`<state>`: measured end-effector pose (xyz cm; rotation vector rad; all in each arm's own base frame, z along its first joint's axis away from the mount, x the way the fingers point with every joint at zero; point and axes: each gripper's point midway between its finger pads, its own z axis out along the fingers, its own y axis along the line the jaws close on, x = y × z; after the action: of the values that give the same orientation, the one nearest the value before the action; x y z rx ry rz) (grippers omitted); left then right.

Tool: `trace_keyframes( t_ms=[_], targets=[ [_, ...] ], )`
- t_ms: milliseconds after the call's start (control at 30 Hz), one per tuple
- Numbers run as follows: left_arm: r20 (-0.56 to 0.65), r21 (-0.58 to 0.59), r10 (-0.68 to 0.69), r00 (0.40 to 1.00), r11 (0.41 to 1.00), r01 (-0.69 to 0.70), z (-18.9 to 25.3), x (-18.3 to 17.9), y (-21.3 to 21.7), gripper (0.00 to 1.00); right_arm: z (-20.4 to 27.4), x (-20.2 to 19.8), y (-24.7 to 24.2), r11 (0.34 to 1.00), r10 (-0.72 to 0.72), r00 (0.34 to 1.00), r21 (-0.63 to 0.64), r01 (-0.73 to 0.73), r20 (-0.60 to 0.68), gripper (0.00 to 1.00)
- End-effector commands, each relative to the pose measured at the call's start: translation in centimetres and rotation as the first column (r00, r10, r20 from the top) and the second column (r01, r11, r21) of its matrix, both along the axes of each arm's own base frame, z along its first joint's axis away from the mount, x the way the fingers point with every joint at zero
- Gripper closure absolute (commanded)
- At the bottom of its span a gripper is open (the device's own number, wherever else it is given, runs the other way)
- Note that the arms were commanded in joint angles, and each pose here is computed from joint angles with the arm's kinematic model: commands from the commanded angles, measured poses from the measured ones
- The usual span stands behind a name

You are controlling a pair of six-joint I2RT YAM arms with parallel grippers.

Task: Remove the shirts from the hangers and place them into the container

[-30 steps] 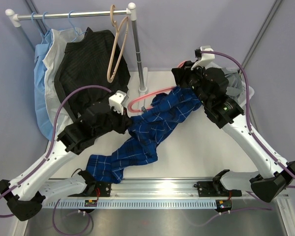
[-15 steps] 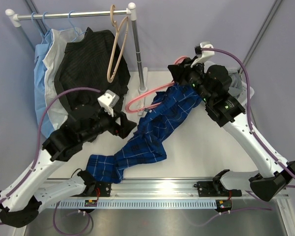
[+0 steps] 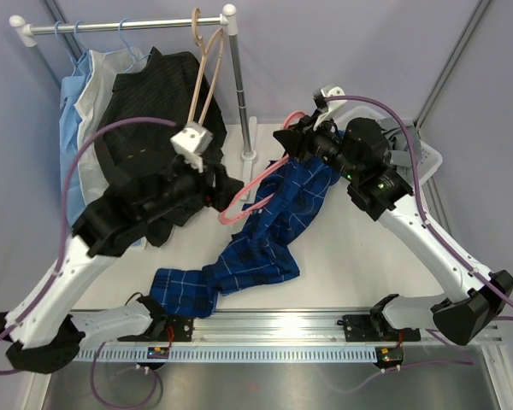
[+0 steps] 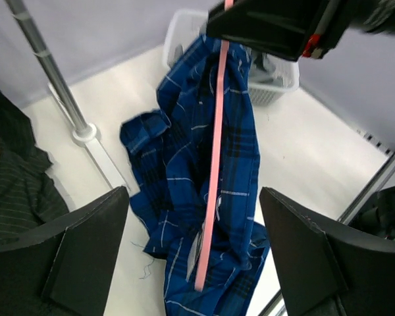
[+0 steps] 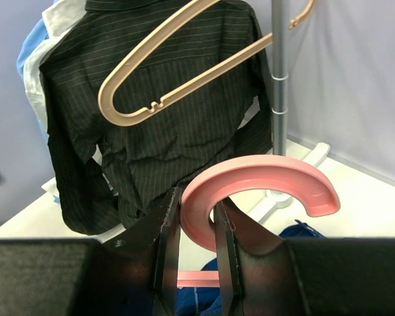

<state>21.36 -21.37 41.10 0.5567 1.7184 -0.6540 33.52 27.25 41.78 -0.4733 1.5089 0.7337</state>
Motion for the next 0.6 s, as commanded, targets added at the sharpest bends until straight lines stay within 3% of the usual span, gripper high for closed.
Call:
trace_keyframes(
  t_ms=[0, 200, 400, 567],
  targets=[
    [-0.118, 0.066, -0.061, 0.991, 0.995, 0.069, -3.5, 1.5, -3.3, 0.18, 2.9, -0.9, 1.4, 0.997, 0.063, 0.992, 0.042, -0.068, 0.109, 1.0],
    [-0.166, 0.113, -0.015, 0.986, 0.993, 0.034, -5.7, 3.2, -4.1, 0.26, 2.7, -1.0, 1.8, 0.997, 0.074, 0.991, 0.03, -0.077, 0.112, 1.0],
    [-0.195, 0.128, -0.027, 0.98, 0.99, 0.052, -6.8, 3.6, -4.9, 0.42, 2.8, -1.1, 2.0, 0.995, 0.084, 0.99, 0.034, -0.089, 0.116, 1.0],
    [-0.212, 0.125, -0.052, 0.976, 0.989, 0.08, -7.1, 3.6, -5.5, 0.67, 3.1, -1.3, 2.1, 0.995, 0.088, 0.989, 0.037, -0.093, 0.12, 1.0]
  ],
)
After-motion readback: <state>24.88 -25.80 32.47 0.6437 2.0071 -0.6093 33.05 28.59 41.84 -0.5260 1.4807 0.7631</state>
